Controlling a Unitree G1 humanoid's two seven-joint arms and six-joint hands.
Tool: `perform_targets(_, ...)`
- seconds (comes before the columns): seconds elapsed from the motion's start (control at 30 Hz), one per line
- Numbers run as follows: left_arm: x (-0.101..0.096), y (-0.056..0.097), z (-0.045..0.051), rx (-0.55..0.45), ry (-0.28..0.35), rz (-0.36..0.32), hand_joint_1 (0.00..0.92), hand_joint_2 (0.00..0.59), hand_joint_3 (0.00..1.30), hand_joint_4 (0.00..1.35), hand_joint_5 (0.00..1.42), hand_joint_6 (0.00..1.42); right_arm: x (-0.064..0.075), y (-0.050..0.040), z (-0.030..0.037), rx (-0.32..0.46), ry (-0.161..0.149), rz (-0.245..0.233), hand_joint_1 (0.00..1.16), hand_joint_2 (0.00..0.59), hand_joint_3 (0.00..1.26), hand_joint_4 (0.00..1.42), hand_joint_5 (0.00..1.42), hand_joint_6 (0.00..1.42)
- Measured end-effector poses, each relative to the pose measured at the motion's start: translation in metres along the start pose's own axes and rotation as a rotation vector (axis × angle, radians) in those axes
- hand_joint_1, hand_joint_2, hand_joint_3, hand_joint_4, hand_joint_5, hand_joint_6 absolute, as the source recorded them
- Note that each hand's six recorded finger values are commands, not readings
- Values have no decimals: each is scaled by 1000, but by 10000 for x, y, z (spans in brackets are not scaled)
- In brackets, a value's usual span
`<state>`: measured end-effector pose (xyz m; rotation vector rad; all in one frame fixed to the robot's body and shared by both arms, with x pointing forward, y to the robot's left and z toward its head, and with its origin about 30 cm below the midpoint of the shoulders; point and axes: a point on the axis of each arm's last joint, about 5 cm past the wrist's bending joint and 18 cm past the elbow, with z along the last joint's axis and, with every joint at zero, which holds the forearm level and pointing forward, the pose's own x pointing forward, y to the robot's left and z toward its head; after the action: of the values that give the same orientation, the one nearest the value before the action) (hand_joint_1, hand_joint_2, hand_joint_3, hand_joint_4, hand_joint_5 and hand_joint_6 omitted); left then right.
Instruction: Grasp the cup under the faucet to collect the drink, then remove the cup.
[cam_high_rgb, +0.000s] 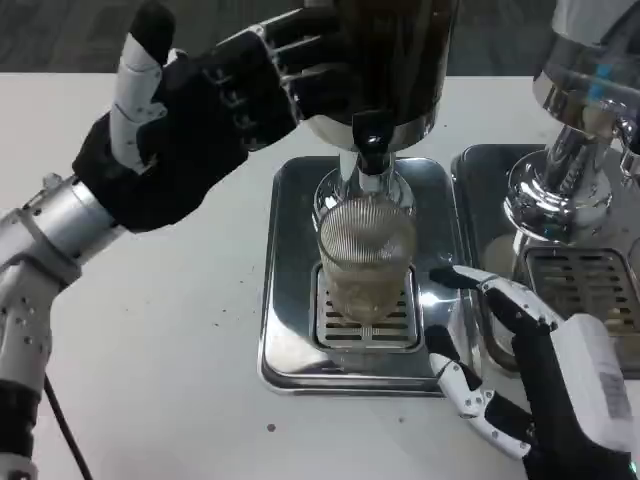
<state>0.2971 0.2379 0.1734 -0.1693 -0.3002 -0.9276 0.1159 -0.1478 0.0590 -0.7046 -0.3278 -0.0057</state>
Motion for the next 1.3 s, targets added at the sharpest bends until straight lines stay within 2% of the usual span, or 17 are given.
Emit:
perform_targets(0.2, 111, -47, -91, -6, 3, -1, 0, 80, 223, 171, 209, 127, -20, 15, -11, 5, 16, -13, 473, 419, 383, 352, 313, 347)
perform_targets(0.4, 209, -86, -158, 38, 10, 10, 0, 79, 223, 173, 209, 124, -30, 24, -8, 14, 25, -21, 474, 419, 385, 356, 314, 345)
perform_targets(0.53, 240, -119, -265, 46, 27, 32, 0, 84, 223, 174, 208, 111, -35, 30, -4, 18, 28, -29, 474, 419, 389, 359, 314, 344)
perform_targets(0.77, 255, -130, -375, 57, 46, 52, 0, 82, 215, 145, 187, 91, -55, 35, -3, 21, 38, -33, 474, 419, 394, 361, 322, 346)
perform_targets(0.97, 303, -117, -425, 61, 68, 42, 0, 80, 212, 117, 170, 71, -70, 34, -5, 22, 45, -33, 475, 419, 396, 361, 324, 345)
perform_targets(1.3, 377, -67, -444, 73, 90, 16, 0, 65, 241, 149, 197, 57, -100, 34, -7, 28, 62, -37, 475, 419, 397, 361, 329, 348)
